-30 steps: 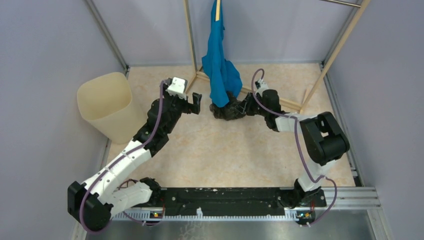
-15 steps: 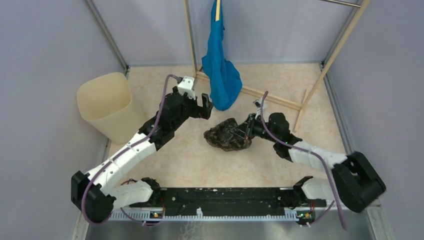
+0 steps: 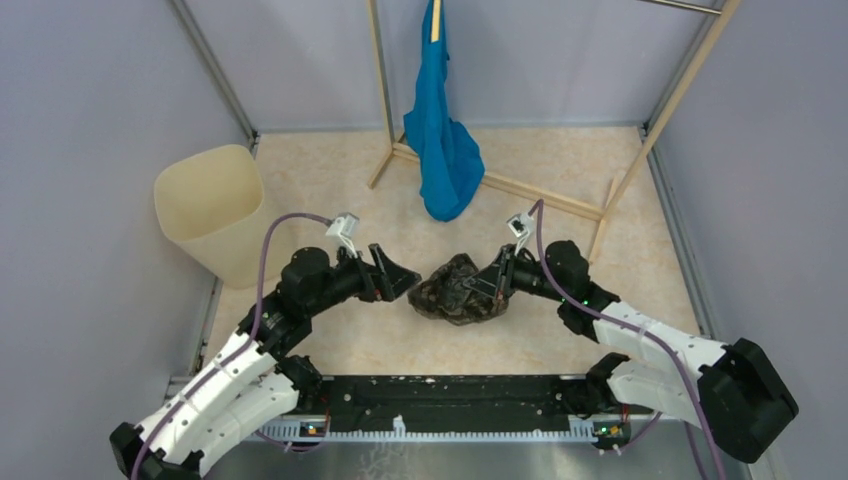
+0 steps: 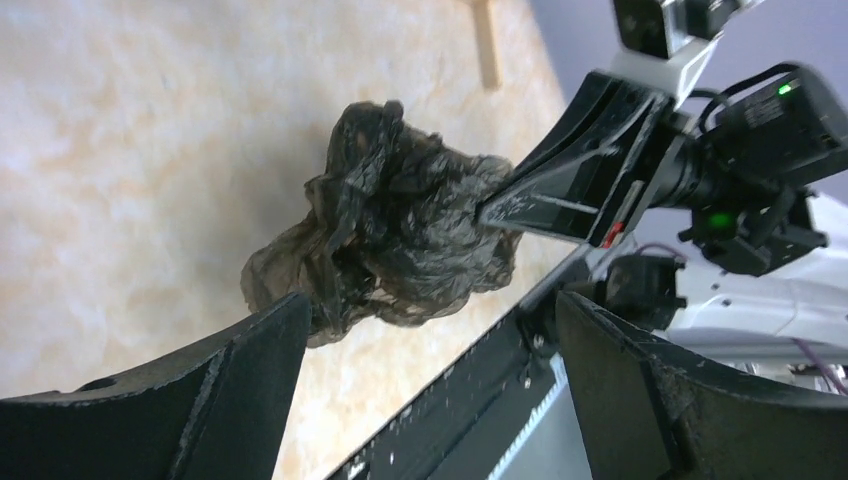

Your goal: Put the trash bags into the trash bin

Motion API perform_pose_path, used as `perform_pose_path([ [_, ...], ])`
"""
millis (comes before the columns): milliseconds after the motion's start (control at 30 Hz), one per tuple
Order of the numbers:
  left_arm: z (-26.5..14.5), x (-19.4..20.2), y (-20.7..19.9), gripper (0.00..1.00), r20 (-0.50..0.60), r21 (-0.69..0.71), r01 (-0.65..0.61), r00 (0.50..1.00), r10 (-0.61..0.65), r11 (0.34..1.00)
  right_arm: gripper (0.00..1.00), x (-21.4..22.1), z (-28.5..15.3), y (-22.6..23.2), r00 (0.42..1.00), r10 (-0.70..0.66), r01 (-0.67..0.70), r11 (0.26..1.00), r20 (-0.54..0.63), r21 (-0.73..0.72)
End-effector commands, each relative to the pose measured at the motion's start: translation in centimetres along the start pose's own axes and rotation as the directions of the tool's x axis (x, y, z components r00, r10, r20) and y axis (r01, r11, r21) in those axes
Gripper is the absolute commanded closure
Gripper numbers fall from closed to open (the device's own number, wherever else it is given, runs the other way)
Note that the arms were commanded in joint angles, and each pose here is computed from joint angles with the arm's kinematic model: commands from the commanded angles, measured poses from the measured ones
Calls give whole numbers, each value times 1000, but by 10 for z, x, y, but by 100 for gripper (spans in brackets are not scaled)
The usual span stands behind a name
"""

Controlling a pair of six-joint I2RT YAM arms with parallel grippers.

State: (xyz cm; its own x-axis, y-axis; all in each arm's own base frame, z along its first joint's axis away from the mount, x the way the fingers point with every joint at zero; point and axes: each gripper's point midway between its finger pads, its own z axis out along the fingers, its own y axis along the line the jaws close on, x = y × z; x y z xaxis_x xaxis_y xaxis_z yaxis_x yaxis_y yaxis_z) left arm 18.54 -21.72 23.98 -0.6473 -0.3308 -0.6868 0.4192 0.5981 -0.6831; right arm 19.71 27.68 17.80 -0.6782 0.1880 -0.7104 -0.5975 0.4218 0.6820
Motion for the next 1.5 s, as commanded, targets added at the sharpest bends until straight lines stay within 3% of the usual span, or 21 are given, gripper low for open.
perform_pose_path([
  [0,12,57,18,2,-218,-29,116,969,-120,993,100,15,1,4,999,36,-38,997,-27,-68],
  [100,25,75,30,2,-309,-151,61,945,-105,987,100,26,0,-2,997,46,-49,997,-59,-54],
  [233,47,76,36,4,-318,-297,-109,948,10,949,100,33,-6,-8,997,44,-46,999,-64,-24],
  [300,57,82,40,28,-341,-302,-140,940,30,943,100,35,-9,-9,997,45,-46,999,-62,-16],
  [367,64,95,47,38,-375,-298,-155,926,34,942,100,36,-12,-10,997,40,-41,999,-58,-11],
  [700,79,105,64,42,-391,-330,-205,918,64,921,100,36,-15,-7,997,49,-50,999,-59,-18],
  [867,81,115,72,75,-404,-348,-200,914,47,916,100,40,-14,-11,994,70,-70,998,-79,3],
  [933,75,115,78,90,-391,-373,-194,920,36,907,76,42,-14,-16,992,67,-63,997,-107,44],
  [1033,60,112,92,100,-339,-435,-175,941,19,883,32,37,-23,-29,991,38,-16,986,-129,168],
  [1133,44,110,100,100,-275,-476,-119,961,-20,871,10,24,-43,-44,997,21,6,947,-79,320],
  [1200,37,111,100,100,-245,-462,-83,969,-37,883,5,20,-57,-54,999,22,-2,918,-47,396],
  [1333,27,116,101,100,-201,-423,-28,978,-64,906,4,36,-74,-77,995,87,-57,874,-39,483],
  [1467,23,119,102,100,-181,-397,-4,981,-74,918,13,60,-69,-80,983,158,-106,904,-94,414],
])
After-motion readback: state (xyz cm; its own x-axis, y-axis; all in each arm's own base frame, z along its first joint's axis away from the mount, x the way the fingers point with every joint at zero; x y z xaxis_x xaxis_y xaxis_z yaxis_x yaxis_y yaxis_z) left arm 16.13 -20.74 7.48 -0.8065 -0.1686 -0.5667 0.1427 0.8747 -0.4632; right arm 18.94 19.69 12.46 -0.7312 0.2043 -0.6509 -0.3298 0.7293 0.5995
